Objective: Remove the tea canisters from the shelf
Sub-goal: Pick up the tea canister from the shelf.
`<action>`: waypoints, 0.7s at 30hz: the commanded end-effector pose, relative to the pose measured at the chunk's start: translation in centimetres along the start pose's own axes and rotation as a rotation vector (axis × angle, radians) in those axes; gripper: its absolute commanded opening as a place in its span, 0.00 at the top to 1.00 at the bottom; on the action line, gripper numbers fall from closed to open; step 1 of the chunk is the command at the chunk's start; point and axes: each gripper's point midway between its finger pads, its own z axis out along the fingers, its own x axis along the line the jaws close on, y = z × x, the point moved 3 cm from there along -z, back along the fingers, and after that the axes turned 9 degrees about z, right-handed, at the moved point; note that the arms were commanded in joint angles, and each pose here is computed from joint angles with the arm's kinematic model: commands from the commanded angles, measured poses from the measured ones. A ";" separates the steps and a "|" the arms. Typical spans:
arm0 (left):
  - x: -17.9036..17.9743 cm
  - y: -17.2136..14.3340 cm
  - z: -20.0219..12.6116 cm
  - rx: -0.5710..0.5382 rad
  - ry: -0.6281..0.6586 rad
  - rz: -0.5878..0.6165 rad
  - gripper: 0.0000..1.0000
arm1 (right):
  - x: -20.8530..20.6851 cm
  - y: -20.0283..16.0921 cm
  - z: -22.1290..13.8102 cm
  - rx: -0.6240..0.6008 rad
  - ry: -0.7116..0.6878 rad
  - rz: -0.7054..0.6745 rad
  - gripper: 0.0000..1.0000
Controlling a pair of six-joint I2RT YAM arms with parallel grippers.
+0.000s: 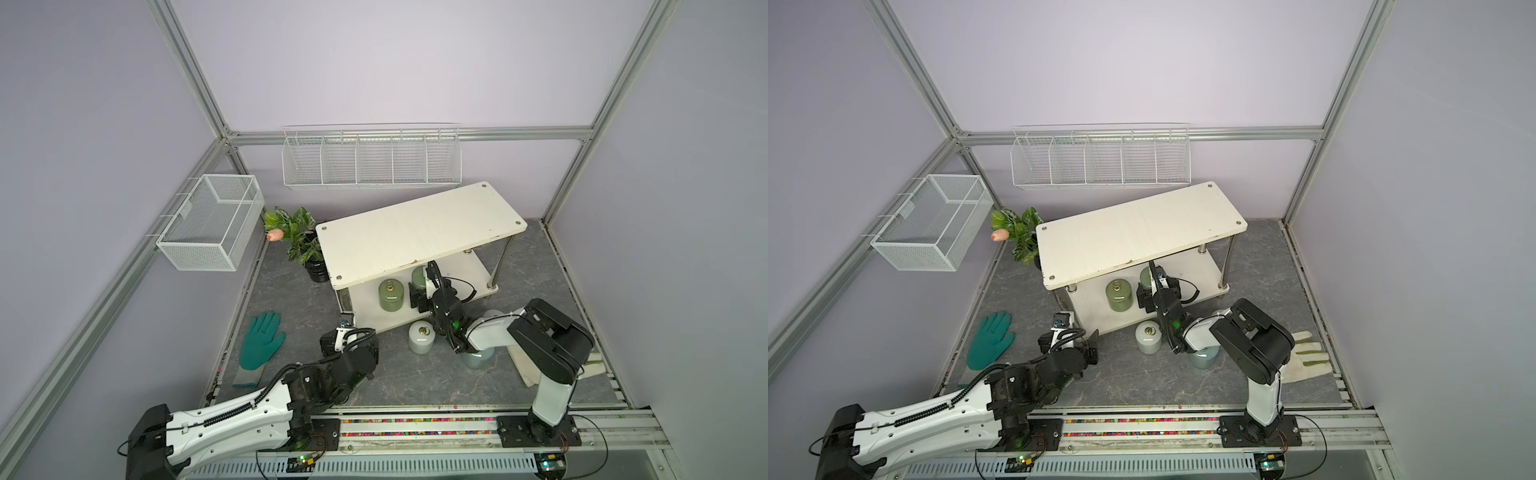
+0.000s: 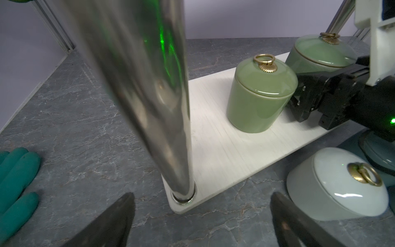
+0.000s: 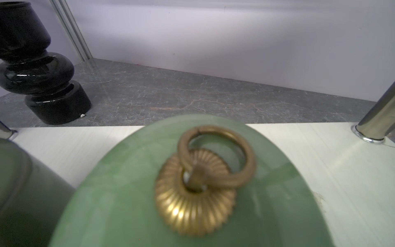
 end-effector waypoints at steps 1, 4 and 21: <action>-0.1 0.6 -0.1 -0.015 0.000 -0.017 0.00 | -0.3 0.5 0.3 -0.032 -0.011 0.012 0.14; 0.0 0.6 -0.1 -0.017 0.003 -0.019 0.00 | -0.3 0.4 0.3 -0.030 -0.009 0.013 0.21; 0.1 0.3 0.0 -0.023 0.006 -0.028 0.00 | 0.0 1.7 -1.0 -0.052 0.015 0.008 0.39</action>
